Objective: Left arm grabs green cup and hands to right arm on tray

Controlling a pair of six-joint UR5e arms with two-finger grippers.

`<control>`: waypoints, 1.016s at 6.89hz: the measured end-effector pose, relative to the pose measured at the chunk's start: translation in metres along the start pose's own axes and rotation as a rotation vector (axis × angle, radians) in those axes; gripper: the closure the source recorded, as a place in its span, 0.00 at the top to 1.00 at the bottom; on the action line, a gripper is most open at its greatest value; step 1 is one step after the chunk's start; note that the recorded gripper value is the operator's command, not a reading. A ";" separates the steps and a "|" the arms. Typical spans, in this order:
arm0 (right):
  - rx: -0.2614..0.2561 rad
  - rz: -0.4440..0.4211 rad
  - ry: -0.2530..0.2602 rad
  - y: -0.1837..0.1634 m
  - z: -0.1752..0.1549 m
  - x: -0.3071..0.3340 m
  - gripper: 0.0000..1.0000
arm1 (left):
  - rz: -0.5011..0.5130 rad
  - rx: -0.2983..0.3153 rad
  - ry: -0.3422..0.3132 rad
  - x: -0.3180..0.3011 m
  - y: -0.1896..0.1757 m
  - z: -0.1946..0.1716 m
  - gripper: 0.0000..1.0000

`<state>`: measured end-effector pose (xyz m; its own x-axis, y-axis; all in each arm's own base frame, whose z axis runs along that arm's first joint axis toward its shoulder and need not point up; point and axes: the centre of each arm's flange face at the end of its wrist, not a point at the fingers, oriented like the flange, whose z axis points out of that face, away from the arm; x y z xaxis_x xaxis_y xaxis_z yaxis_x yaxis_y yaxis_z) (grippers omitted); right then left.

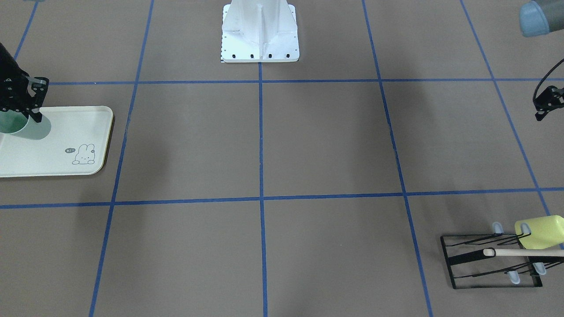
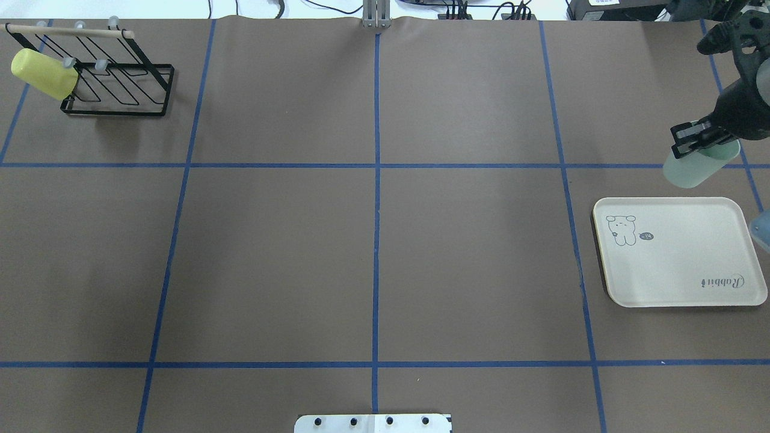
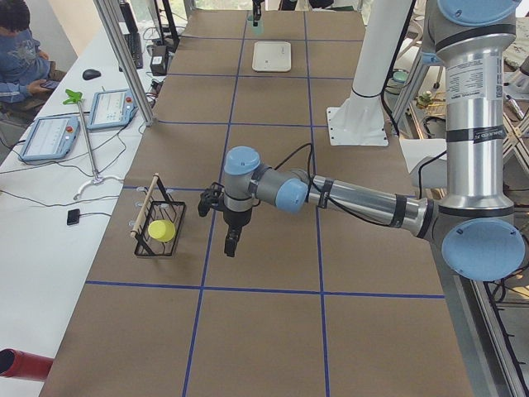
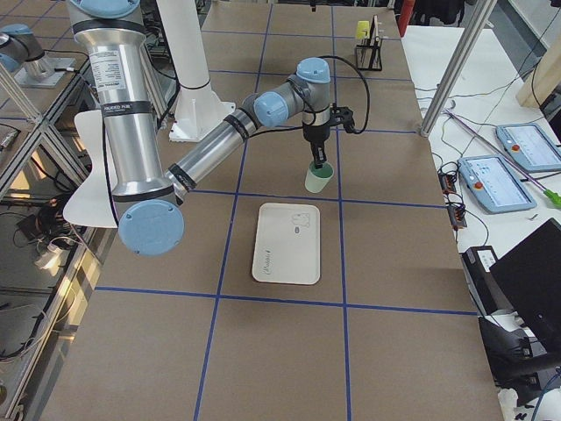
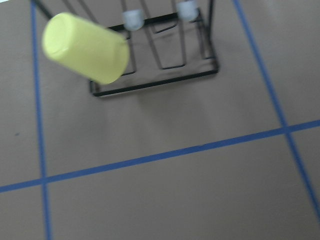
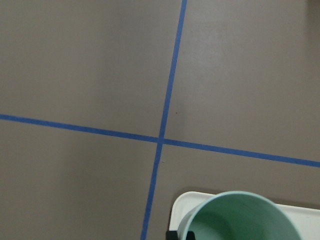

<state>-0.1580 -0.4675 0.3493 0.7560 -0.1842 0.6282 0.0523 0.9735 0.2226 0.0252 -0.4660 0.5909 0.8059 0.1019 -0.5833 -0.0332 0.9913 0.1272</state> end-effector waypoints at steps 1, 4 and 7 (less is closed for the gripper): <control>-0.009 0.002 0.004 0.007 0.011 0.010 0.00 | -0.008 -0.037 0.061 -0.043 0.009 0.010 1.00; 0.032 -0.024 -0.026 0.025 0.073 0.055 0.00 | -0.048 -0.078 0.148 -0.094 0.045 0.025 1.00; 0.020 0.006 0.020 0.046 0.130 0.030 0.00 | -0.099 -0.065 0.197 -0.097 0.053 0.001 1.00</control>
<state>-0.2179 -0.4460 0.4757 0.7689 -0.1755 0.6149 0.0346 0.9716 0.2340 -0.0542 -0.4235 0.6557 0.6759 0.0113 -0.7369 -0.0025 0.9999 0.0131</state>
